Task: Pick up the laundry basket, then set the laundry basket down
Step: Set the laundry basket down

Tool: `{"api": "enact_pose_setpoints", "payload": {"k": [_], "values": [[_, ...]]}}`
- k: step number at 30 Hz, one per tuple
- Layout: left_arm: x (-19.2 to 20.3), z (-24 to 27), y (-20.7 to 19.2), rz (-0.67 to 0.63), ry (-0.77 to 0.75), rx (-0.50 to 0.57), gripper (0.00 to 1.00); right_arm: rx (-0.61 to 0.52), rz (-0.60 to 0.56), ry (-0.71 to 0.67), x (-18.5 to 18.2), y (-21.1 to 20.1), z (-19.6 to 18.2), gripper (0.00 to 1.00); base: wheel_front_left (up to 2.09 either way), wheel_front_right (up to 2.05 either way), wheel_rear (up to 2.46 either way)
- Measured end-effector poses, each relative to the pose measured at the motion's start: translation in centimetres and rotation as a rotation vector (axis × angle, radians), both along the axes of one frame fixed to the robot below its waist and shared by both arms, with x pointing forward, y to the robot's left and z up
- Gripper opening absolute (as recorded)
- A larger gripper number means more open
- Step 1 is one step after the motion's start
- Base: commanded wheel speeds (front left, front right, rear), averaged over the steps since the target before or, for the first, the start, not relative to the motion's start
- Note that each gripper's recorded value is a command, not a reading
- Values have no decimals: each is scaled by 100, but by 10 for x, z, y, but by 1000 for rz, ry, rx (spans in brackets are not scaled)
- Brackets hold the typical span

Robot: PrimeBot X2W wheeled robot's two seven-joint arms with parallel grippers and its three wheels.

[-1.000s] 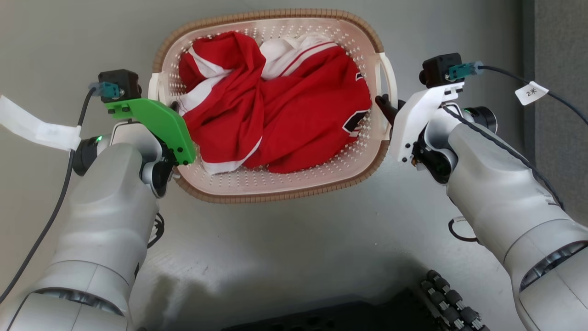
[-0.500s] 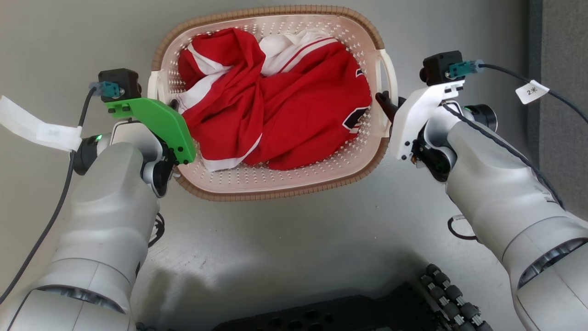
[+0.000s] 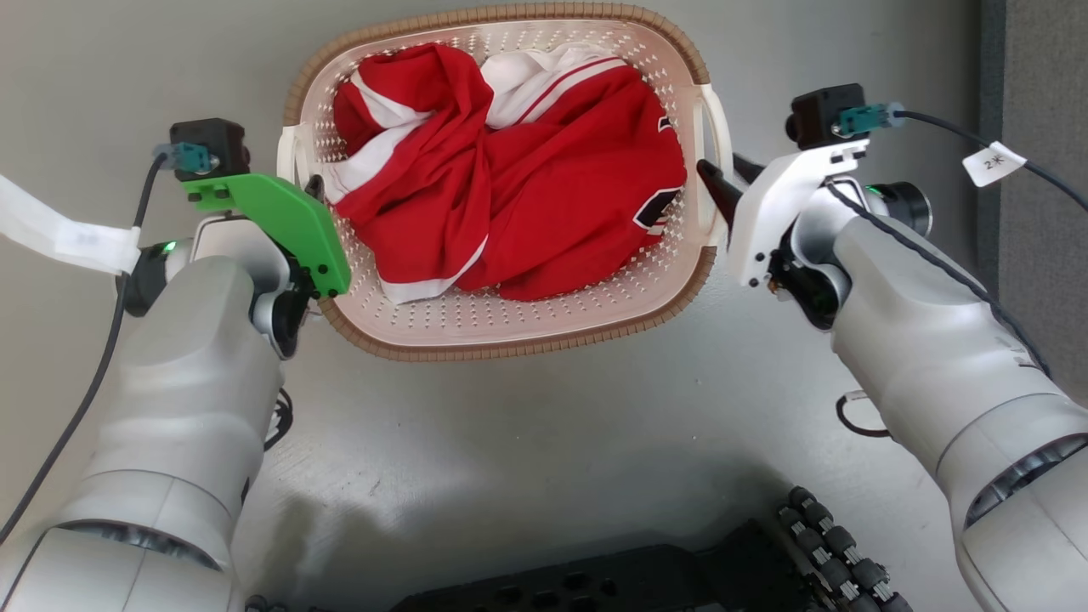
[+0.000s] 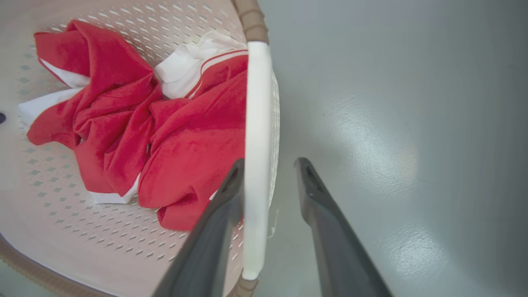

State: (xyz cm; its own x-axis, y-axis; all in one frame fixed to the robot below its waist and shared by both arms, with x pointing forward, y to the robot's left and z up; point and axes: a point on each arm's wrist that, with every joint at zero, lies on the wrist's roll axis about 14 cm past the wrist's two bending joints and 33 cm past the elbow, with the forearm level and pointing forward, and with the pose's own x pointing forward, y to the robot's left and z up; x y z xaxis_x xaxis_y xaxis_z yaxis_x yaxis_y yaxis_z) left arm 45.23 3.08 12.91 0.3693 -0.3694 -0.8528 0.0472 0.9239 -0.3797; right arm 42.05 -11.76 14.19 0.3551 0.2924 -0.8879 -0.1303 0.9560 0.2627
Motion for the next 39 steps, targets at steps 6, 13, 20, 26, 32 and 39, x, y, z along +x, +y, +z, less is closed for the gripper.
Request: {"api": "enact_pose_setpoints", "payload": {"k": [6,13,20,26,32,39], "values": [[3,-1,6,-11,-17,20,100,-17,-3,-5,0,-8,-1,100,0,0,0],[11,6,7,-12,-49,20,100,-16,-5,-32,4,-8,3,100,0,0,0],[17,24,6,-26,-101,11,100,-8,-9,-112,19,-6,22,100,0,0,0],[25,49,5,-47,-196,12,100,-6,-5,-224,35,-7,49,100,0,0,0],[21,74,7,-48,-267,17,100,12,-12,-332,42,-4,80,100,0,0,0],[28,113,9,-34,-389,14,100,13,-55,-410,42,-12,113,100,0,0,0]]}}
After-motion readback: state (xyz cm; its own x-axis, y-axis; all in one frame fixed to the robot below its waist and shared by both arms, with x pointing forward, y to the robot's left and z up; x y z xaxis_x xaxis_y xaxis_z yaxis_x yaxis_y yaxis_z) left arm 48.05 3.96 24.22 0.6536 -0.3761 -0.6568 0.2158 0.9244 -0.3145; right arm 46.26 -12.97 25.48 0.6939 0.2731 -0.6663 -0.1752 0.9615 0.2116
